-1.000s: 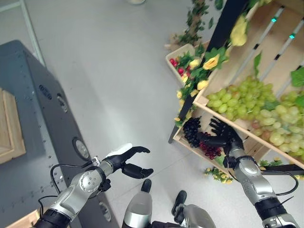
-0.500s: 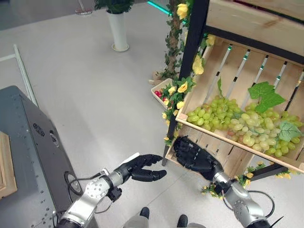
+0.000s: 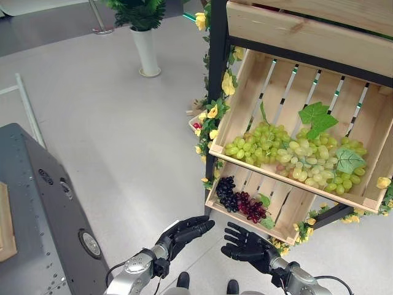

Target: Pick up the fruits from the basket on one side to the basket on the other side

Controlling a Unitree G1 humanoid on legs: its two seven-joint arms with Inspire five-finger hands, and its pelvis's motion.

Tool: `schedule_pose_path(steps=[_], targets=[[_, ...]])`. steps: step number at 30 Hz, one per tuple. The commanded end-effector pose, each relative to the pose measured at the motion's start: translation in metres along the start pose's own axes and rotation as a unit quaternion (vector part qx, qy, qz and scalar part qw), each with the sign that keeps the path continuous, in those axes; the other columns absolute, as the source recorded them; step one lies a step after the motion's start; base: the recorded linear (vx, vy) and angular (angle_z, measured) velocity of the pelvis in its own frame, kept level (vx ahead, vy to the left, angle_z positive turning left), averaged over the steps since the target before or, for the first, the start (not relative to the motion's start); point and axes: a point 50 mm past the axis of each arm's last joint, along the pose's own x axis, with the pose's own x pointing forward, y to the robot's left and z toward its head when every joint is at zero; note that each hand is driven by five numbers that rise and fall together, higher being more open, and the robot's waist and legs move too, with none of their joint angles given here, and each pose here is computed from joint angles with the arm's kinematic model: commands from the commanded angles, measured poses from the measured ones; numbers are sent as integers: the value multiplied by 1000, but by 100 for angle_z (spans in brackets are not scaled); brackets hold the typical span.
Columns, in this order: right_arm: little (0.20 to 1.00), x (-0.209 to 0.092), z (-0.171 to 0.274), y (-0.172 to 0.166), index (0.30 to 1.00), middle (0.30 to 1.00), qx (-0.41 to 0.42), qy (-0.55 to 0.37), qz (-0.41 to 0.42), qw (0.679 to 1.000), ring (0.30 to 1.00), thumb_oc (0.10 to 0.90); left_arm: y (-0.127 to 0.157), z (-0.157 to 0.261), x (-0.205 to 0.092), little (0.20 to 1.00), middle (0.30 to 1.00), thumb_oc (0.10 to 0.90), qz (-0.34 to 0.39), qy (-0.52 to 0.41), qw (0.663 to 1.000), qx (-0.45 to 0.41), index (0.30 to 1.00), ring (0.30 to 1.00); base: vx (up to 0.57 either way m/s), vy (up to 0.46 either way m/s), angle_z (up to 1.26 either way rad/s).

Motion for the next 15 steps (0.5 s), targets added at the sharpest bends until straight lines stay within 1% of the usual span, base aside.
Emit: schedule_pose_path(steps=[1, 4, 8, 13, 15], targets=[[900, 15, 56, 20, 900, 900, -79, -99, 74, 989, 900, 800, -5, 62, 11, 900, 900, 800, -35, -129, 991, -3, 900, 900, -131, -51, 77], [900, 15, 66, 17, 900, 900, -59, -127, 57, 988, 900, 800, -11, 71, 12, 900, 900, 800, -54, -144, 988, -6, 900, 900, -85, 1, 90], [900, 13, 68, 15, 900, 900, -61, -136, 45, 988, 900, 800, -11, 75, 12, 900, 900, 800, -71, -144, 987, 4, 900, 900, -49, 83, 99], [900, 13, 63, 11, 900, 900, -39, -134, 27, 990, 900, 800, -14, 75, 17, 900, 900, 800, -91, -136, 986, 9, 900, 900, -23, 217, 144], [900, 15, 63, 11, 900, 900, -29, -136, 16, 990, 900, 800, -16, 73, 17, 900, 900, 800, -101, -129, 986, 10, 900, 900, -76, 195, 108]])
